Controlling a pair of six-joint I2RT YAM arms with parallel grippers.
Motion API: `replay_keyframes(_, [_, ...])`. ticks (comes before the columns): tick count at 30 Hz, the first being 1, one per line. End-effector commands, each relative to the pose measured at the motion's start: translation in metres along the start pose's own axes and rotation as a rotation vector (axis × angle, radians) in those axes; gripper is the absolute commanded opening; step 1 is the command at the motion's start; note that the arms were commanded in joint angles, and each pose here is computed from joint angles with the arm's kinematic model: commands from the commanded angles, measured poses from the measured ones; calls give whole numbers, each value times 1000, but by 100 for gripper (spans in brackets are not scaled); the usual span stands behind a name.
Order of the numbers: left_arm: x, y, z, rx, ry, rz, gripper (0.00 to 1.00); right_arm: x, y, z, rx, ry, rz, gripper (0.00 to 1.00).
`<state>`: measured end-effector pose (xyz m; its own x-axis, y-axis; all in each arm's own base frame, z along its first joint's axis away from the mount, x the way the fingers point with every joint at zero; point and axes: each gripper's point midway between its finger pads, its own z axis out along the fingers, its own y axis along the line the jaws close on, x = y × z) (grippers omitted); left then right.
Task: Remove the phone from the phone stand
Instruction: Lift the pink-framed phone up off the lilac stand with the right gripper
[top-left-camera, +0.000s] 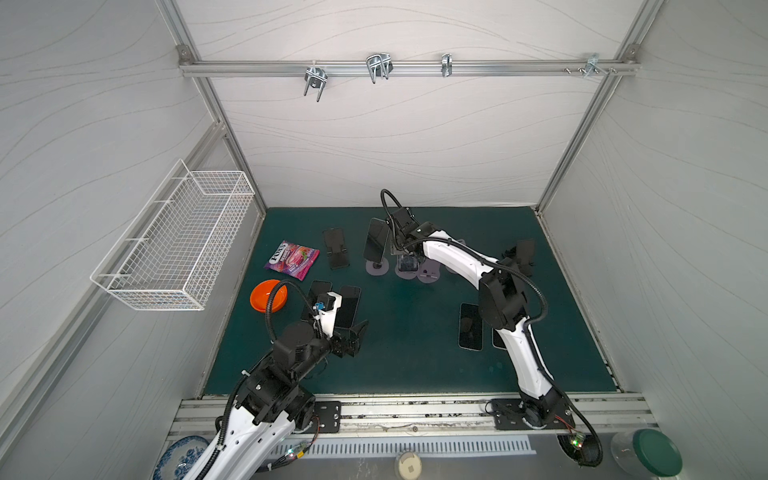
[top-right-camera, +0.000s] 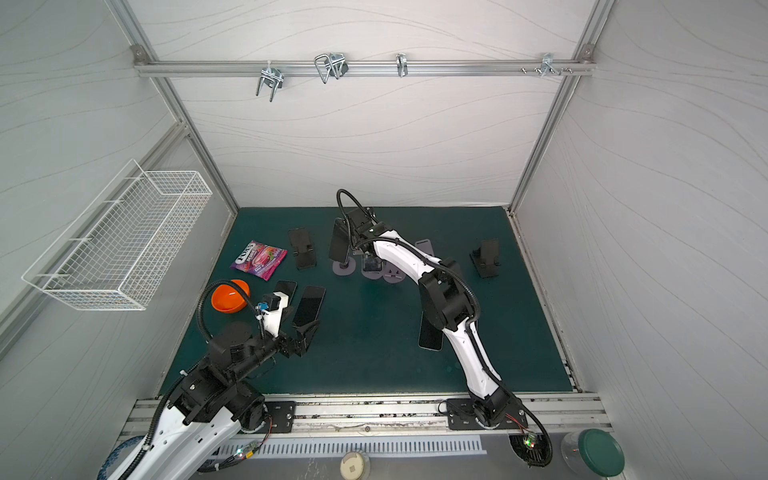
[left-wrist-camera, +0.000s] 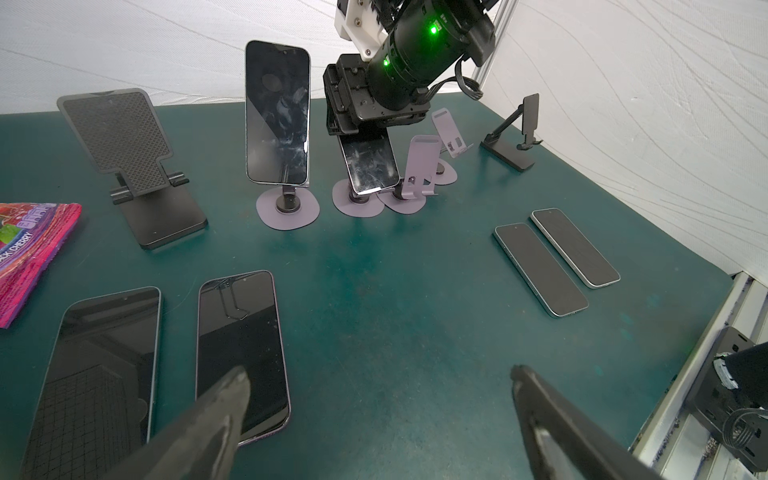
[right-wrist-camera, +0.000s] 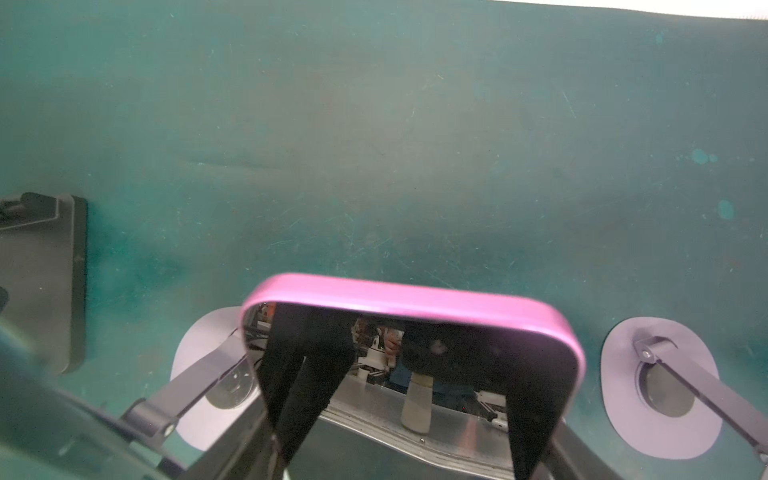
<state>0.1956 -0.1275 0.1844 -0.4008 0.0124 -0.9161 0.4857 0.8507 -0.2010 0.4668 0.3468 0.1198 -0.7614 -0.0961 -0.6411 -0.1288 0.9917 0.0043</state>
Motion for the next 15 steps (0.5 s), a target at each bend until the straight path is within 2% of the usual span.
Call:
replay_keyframes(1, [-11, -2, 0, 7, -42, 5, 99, -30, -2, -33, -29, -82, 19, 67])
replay_keyframes(15, [-12, -2, -1, 5, -47, 5, 99, -45, 1, -52, -65, -128, 25, 66])
